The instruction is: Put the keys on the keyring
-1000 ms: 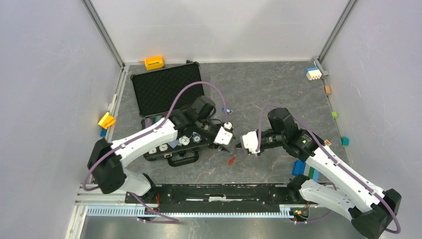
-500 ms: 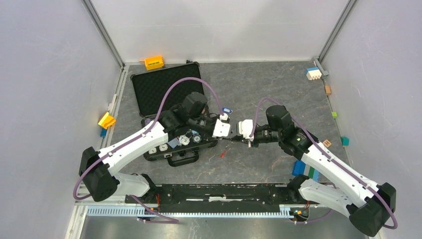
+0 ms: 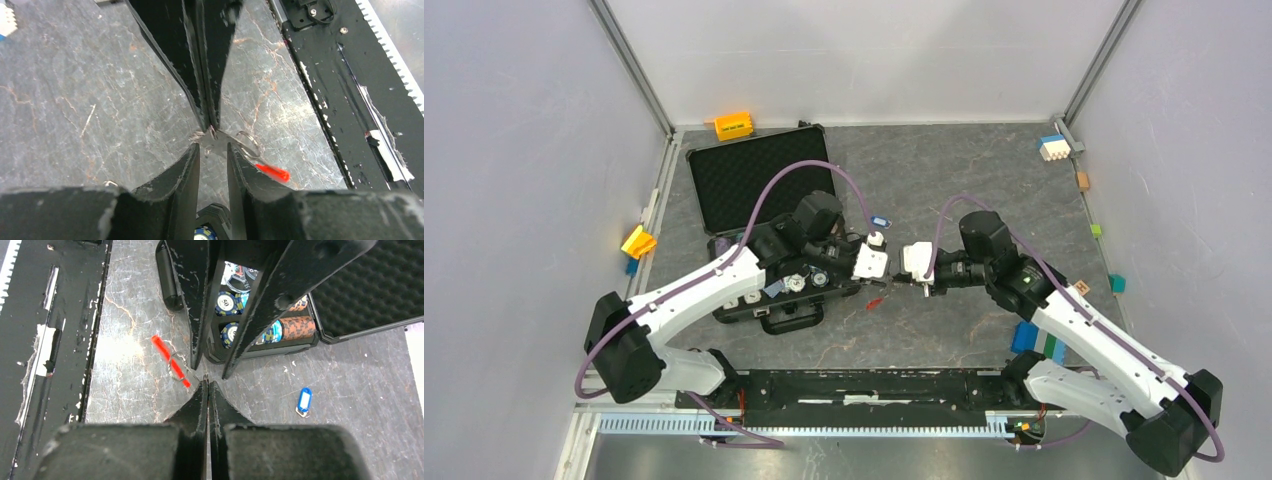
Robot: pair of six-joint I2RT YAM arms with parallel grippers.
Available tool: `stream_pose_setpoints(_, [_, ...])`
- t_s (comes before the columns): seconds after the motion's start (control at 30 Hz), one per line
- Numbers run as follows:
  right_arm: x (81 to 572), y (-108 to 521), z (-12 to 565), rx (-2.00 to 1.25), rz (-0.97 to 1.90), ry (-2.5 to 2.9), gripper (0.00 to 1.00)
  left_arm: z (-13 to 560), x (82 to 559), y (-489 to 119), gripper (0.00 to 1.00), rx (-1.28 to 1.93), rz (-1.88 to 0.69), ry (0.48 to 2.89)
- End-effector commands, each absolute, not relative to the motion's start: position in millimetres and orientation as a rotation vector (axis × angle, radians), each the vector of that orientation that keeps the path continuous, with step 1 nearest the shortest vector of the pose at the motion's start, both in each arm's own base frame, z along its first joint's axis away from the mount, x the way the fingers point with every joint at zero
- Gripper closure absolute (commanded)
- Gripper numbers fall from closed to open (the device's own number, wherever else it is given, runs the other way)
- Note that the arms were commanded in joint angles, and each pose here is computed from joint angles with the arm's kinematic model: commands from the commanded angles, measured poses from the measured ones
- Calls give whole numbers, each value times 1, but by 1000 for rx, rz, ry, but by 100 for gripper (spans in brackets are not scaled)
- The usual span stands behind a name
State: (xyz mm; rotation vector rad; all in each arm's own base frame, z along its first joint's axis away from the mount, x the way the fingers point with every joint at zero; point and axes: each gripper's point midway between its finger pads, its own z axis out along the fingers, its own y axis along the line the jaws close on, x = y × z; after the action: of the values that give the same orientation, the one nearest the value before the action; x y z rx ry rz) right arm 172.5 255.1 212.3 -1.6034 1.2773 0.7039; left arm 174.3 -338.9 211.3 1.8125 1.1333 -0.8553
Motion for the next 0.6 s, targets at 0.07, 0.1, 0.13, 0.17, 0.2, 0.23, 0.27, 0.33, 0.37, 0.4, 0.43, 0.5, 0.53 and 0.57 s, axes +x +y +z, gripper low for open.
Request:
stream_pose_setpoints(0.07, [171,255,241,-1591,640,1127,100,199,176,-343,66,1833,-854,1084])
stream_pose_setpoints(0.1, [170,254,241,-1601,639,1118,100,197,177,-343,66,1835,-841,1082])
stream_pose_setpoints(0.13, [169,254,240,-1612,638,1112,100,196,179,-343,66,1832,-831,1083])
stream_pose_setpoints(0.17, [169,254,240,-1613,636,1107,100,196,179,-343,66,1826,-827,1080])
stream_pose_setpoints(0.2, [169,254,242,-1606,638,1102,100,196,178,-343,66,1817,-834,1077])
stream_pose_setpoints(0.23, [168,255,242,-1598,646,1091,100,197,177,-344,66,1808,-846,1069])
stream_pose_setpoints(0.27, [167,256,243,-1589,657,1080,100,199,176,-346,66,1792,-861,1064])
stream_pose_setpoints(0.33, [165,259,244,-1570,682,1071,100,202,173,-349,66,1757,-894,1066])
stream_pose_setpoints(0.37, [166,259,244,-1561,694,1078,100,202,172,-349,66,1742,-910,1072])
stream_pose_setpoints(0.4, [167,260,244,-1554,702,1083,100,204,172,-350,66,1728,-918,1073])
stream_pose_setpoints(0.43, [168,260,244,-1544,713,1090,100,206,171,-350,66,1712,-922,1072])
stream_pose_setpoints(0.5, [169,261,244,-1522,738,1103,100,211,171,-349,66,1687,-921,1070])
stream_pose_setpoints(0.53, [170,262,245,-1508,756,1110,100,214,171,-348,66,1677,-917,1065])
stream_pose_setpoints(0.57, [171,262,245,-1497,772,1113,100,216,171,-348,66,1664,-915,1064])
